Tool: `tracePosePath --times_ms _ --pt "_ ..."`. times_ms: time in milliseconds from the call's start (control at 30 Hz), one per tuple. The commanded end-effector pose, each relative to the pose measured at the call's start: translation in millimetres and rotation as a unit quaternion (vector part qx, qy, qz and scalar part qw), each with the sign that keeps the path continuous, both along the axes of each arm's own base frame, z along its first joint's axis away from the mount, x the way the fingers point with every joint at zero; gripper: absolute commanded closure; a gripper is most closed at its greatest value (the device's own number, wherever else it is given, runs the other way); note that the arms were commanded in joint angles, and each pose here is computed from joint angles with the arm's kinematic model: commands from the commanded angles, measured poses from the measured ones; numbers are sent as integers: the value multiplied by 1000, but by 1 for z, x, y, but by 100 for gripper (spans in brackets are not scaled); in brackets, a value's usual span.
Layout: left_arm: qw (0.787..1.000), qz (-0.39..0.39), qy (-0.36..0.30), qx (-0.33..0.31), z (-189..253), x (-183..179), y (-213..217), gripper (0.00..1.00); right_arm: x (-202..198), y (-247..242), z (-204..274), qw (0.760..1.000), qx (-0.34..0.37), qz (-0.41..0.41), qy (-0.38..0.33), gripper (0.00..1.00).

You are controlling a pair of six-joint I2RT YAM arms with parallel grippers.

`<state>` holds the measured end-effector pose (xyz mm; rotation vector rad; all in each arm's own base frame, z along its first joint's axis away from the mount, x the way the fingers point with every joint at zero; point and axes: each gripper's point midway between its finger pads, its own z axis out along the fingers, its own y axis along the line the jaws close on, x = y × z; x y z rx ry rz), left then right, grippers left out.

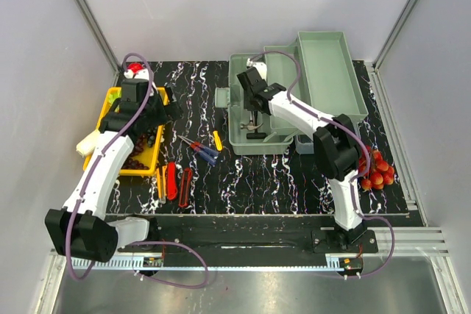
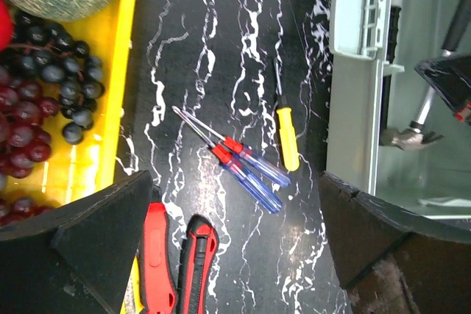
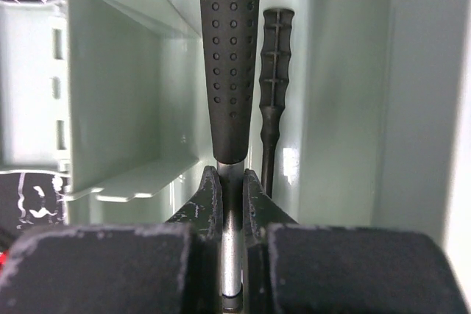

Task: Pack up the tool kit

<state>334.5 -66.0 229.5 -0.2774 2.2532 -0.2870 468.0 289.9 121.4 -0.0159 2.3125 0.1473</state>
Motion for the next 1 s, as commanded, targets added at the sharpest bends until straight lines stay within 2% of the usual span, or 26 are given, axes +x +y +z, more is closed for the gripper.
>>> tracePosePath --times_ms 0,100,200,333,400,533,667,867,967 --pt "998 -28 -4 -48 -7 3 -19 1 9 6 4 1000 10 -15 -7 100" --pt "998 -24 8 -58 -20 0 -20 1 8 8 -9 1000 7 -13 6 98" --pt "997 -13 27 -68 -35 -3 -21 1 6 11 -20 1000 10 -12 18 90" --pt "996 -2 49 -75 -51 -11 -21 1 7 13 -27 999 23 -32 24 77" --pt "996 2 55 -76 -57 -13 -20 1 8 11 -26 998 26 -47 26 67" --pt "993 6 70 -94 -67 -9 -26 1 10 12 -16 997 30 -63 23 57" --pt "989 26 92 -115 -82 -3 -31 1 8 15 18 998 33 -62 -5 53" --pt "982 49 117 -141 -101 6 -41 15 -13 9 80 996 65 -36 -45 50" --pt "982 56 133 -121 -115 12 -42 21 -33 10 106 994 86 12 -59 48"
